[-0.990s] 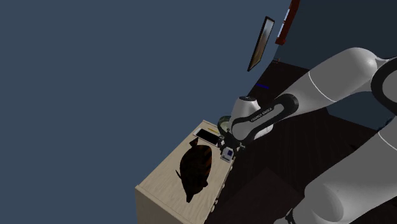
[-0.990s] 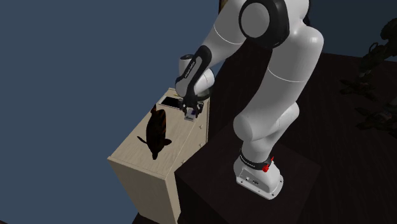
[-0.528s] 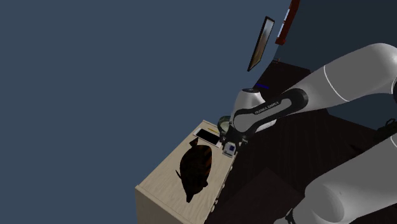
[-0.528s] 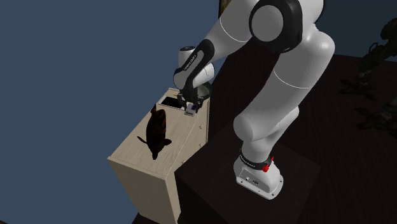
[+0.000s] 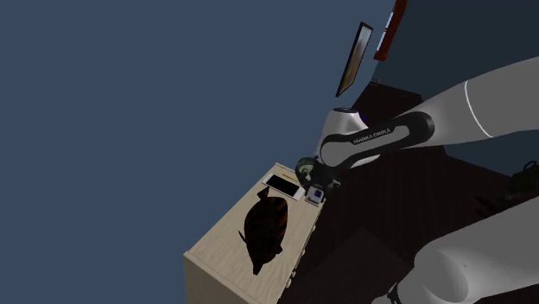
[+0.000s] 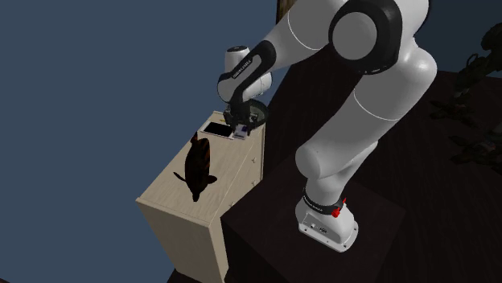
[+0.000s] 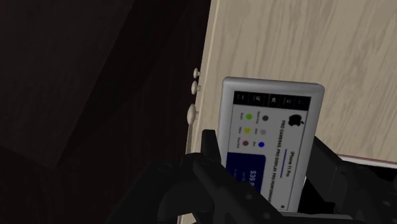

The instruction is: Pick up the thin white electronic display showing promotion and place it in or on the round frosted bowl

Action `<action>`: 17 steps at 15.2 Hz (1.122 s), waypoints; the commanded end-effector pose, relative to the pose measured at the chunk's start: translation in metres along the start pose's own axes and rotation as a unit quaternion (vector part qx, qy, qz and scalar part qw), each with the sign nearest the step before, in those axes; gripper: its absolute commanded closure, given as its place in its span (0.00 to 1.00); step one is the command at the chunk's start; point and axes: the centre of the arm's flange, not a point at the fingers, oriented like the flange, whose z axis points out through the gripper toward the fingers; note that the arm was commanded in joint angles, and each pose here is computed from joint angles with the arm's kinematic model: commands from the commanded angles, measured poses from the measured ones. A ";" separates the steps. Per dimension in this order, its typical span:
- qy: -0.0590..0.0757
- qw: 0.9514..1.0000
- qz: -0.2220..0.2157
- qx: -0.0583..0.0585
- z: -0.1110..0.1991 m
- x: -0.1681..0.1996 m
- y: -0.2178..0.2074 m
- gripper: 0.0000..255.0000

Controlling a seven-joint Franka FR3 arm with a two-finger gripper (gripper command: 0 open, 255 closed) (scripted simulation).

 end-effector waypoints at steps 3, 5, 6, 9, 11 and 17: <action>0.000 1.000 0.000 0.000 -0.022 0.000 0.000 1.00; 0.000 1.000 0.000 0.000 -0.033 0.000 0.000 1.00; 0.000 1.000 0.000 0.000 -0.038 0.000 0.000 1.00; 0.000 1.000 0.000 0.000 -0.054 0.000 0.001 1.00; 0.000 1.000 0.000 0.000 -0.064 0.000 0.001 1.00; 0.000 1.000 0.000 0.000 -0.083 0.026 -0.003 1.00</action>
